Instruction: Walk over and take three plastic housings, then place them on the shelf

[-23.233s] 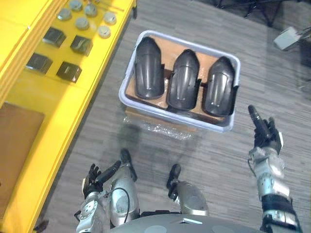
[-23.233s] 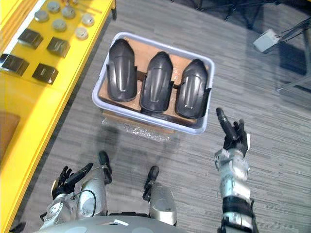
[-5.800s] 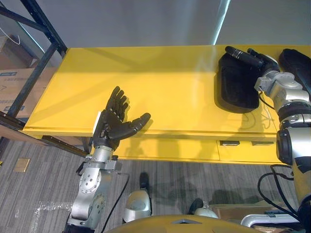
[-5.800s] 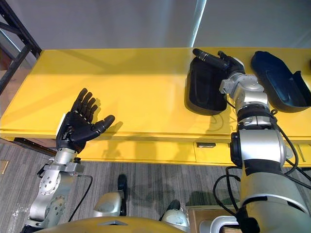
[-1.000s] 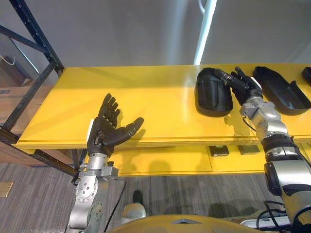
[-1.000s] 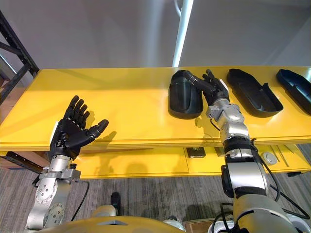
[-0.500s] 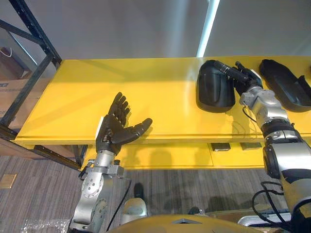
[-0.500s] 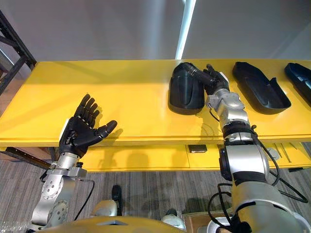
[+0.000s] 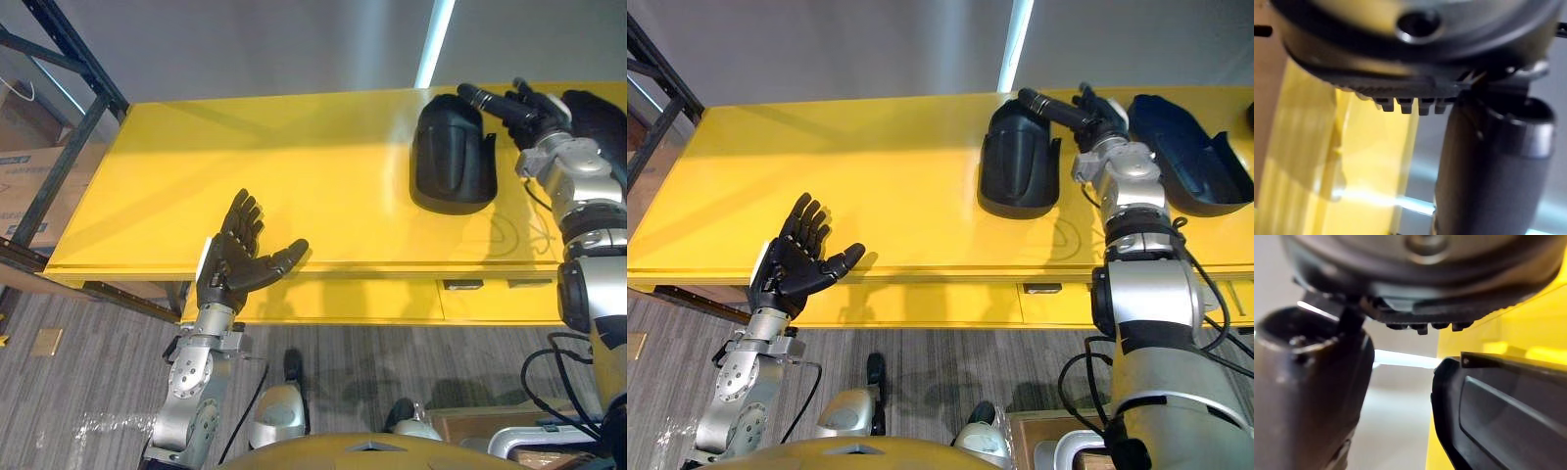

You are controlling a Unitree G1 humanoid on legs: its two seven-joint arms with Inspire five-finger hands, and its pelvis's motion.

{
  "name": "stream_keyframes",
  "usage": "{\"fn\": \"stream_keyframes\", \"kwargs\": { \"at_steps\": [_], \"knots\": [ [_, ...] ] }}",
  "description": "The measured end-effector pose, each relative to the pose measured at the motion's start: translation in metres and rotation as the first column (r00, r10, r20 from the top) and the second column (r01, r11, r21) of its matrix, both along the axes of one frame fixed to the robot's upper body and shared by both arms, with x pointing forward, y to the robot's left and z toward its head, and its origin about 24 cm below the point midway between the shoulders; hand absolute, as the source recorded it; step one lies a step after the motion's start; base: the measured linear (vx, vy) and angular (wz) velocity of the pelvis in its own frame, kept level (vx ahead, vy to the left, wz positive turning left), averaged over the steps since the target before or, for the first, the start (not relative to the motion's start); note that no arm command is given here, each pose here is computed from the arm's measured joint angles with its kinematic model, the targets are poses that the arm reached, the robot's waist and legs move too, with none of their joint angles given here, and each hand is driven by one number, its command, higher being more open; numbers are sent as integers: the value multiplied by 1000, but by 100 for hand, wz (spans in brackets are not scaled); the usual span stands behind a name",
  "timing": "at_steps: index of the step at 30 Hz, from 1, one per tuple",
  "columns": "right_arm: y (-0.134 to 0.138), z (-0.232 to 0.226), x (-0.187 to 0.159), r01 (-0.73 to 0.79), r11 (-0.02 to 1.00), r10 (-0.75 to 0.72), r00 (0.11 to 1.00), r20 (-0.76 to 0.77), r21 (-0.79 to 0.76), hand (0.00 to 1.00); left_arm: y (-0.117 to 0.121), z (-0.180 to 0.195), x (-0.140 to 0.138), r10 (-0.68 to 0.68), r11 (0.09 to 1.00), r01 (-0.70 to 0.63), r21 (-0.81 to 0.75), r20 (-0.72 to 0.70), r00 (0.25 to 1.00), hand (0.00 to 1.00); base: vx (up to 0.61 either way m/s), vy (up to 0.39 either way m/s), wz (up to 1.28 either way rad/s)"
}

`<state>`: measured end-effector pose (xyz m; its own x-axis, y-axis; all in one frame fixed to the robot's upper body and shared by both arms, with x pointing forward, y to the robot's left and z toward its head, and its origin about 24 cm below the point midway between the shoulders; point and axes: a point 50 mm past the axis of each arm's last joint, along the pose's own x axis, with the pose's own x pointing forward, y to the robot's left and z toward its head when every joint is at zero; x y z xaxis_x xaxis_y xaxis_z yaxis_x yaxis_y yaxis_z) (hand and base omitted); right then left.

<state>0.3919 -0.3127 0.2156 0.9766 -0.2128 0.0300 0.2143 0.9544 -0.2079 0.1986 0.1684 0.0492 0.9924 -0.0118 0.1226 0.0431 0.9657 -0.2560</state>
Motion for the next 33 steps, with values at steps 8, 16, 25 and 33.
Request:
{"fn": "stream_keyframes", "kwargs": {
  "at_steps": [8, 16, 25, 33],
  "knots": [
    [12, 40, -2, 133, 979, -82, 952, 294, -156, 100, -2, 5, 1, 3, 999, -1, -35, 45, 999, 100, 26, -7, 4],
    [110, 22, -51, -279, 942, 336, 759, 557, -188, 100, -7, 16, -5, -7, 994, 18, -107, 103, 995, 100, -9, -11, -14],
    [183, -118, -96, -469, 882, 453, 872, 188, 51, 100, -27, 39, -1, -162, 977, 190, -97, 242, 957, 100, -3, 6, -19],
    [240, -140, -122, -623, 770, 607, 781, 146, 137, 100, -38, 52, -5, -233, 958, 271, -90, 304, 924, 100, 40, -5, -11]
  ]
}}
